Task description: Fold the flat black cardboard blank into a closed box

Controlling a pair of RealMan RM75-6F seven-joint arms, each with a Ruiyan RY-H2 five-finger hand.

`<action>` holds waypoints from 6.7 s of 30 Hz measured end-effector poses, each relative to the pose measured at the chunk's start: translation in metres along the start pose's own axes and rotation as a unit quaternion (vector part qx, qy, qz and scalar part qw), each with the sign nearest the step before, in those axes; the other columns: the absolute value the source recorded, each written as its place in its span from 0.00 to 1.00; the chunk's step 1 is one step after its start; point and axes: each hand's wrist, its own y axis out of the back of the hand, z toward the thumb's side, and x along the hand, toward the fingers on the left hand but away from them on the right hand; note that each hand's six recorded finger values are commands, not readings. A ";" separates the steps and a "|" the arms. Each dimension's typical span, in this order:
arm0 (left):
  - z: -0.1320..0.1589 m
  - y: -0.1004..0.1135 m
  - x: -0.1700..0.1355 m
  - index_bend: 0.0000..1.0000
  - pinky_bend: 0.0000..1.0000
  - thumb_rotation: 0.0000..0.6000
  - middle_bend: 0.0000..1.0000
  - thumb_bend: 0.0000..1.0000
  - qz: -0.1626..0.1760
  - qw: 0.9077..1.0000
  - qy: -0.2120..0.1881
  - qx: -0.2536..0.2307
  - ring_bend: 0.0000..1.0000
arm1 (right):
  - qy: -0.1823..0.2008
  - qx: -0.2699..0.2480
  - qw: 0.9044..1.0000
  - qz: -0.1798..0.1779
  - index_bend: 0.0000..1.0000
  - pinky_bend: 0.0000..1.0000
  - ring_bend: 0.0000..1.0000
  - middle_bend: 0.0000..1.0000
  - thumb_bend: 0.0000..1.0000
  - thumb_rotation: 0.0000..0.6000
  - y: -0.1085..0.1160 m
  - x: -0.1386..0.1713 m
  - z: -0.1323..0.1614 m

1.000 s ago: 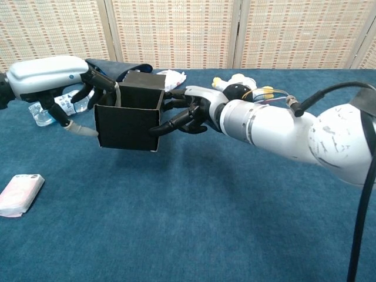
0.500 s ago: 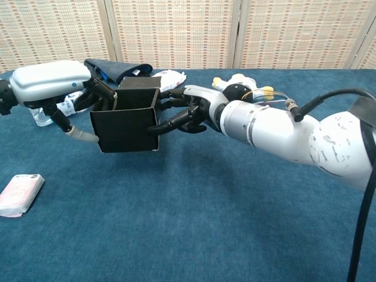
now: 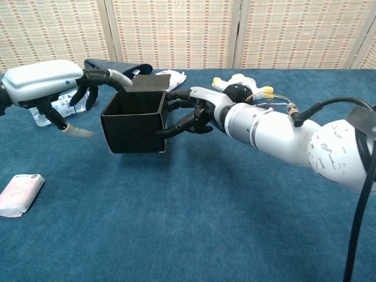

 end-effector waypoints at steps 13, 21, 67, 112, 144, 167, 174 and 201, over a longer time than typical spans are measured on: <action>-0.039 0.025 -0.034 0.02 0.63 1.00 0.00 0.14 0.020 0.995 0.094 -0.019 0.60 | 0.004 0.048 0.999 0.001 0.32 1.00 0.83 0.40 0.03 1.00 -0.014 -0.002 -0.008; -0.060 0.037 -0.058 0.00 0.63 1.00 0.00 0.14 0.050 0.985 0.152 -0.056 0.48 | 0.010 0.072 0.997 0.009 0.17 1.00 0.80 0.24 0.01 1.00 -0.032 -0.004 -0.010; -0.012 -0.042 -0.073 0.00 0.65 1.00 0.00 0.11 -0.096 0.896 0.280 -0.332 0.53 | 0.035 0.059 0.991 -0.111 0.00 1.00 0.74 0.11 0.00 1.00 0.097 0.089 0.023; -0.002 -0.085 -0.004 0.00 0.74 1.00 0.00 0.10 -0.048 0.840 0.305 -0.446 0.56 | 0.047 0.042 0.989 -0.132 0.00 1.00 0.74 0.16 0.00 1.00 0.105 0.091 0.016; -0.004 -0.095 0.011 0.27 0.75 1.00 0.31 0.10 0.001 0.819 0.276 -0.503 0.62 | 0.033 0.041 0.989 -0.135 0.00 1.00 0.74 0.19 0.00 1.00 0.104 0.085 0.003; -0.011 -0.055 -0.009 0.31 0.74 1.00 0.34 0.11 0.055 0.852 0.172 -0.491 0.63 | -0.032 -0.074 0.996 -0.041 0.00 0.37 0.21 0.16 0.00 1.00 0.082 0.076 -0.007; -0.005 -0.047 -0.014 0.31 0.74 1.00 0.34 0.11 0.065 0.876 0.147 -0.455 0.62 | -0.053 -0.187 0.981 0.020 0.00 0.21 0.06 0.01 0.00 1.00 0.073 0.068 -0.002; 0.039 -0.047 0.005 0.31 0.74 1.00 0.34 0.11 0.033 0.897 0.091 -0.431 0.62 | -0.013 -0.443 0.895 0.050 0.00 0.17 0.00 0.00 0.00 1.00 0.074 0.022 0.015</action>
